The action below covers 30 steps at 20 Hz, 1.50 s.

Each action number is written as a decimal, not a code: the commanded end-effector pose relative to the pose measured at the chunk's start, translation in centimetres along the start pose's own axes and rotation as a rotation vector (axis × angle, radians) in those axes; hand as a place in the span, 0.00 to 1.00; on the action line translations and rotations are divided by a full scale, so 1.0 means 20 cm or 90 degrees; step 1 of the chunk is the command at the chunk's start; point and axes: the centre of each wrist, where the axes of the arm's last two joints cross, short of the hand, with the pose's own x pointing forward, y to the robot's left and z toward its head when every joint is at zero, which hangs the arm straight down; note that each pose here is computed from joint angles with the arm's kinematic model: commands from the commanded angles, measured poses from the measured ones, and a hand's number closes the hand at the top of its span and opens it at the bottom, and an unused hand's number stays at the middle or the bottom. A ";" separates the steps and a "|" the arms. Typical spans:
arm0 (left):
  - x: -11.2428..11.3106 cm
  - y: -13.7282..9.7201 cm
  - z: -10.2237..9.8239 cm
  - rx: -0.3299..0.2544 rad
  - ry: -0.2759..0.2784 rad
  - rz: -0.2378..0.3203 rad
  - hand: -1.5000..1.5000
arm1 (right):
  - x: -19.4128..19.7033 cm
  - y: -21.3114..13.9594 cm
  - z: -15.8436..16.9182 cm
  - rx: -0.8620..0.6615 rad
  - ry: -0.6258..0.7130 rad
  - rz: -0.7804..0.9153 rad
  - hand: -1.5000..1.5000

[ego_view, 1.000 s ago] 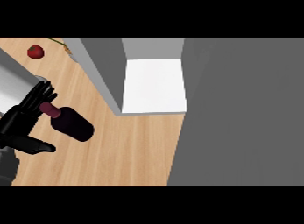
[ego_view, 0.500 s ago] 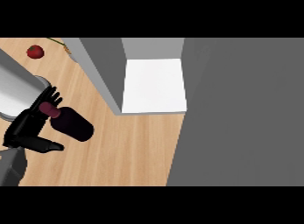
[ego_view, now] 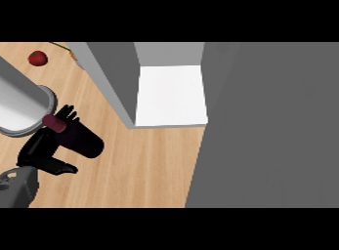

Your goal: Pick up the wine, place it into the cabinet and close the cabinet

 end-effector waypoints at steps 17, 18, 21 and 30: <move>-0.14 -0.11 -0.08 -0.016 -0.038 0.077 1.00 | 0.15 -0.05 0.15 -0.011 -0.062 0.017 0.00; -0.10 -0.13 -0.14 -0.028 -0.048 0.081 1.00 | 0.13 -0.03 0.16 -0.014 -0.050 0.010 0.00; -0.15 -0.05 0.00 -0.040 -0.032 0.092 1.00 | 0.05 -0.02 0.09 -0.027 -0.056 0.026 0.00; -0.22 -0.16 -0.01 0.012 -0.105 0.021 1.00 | 0.09 -0.02 0.16 -0.024 -0.054 0.014 0.00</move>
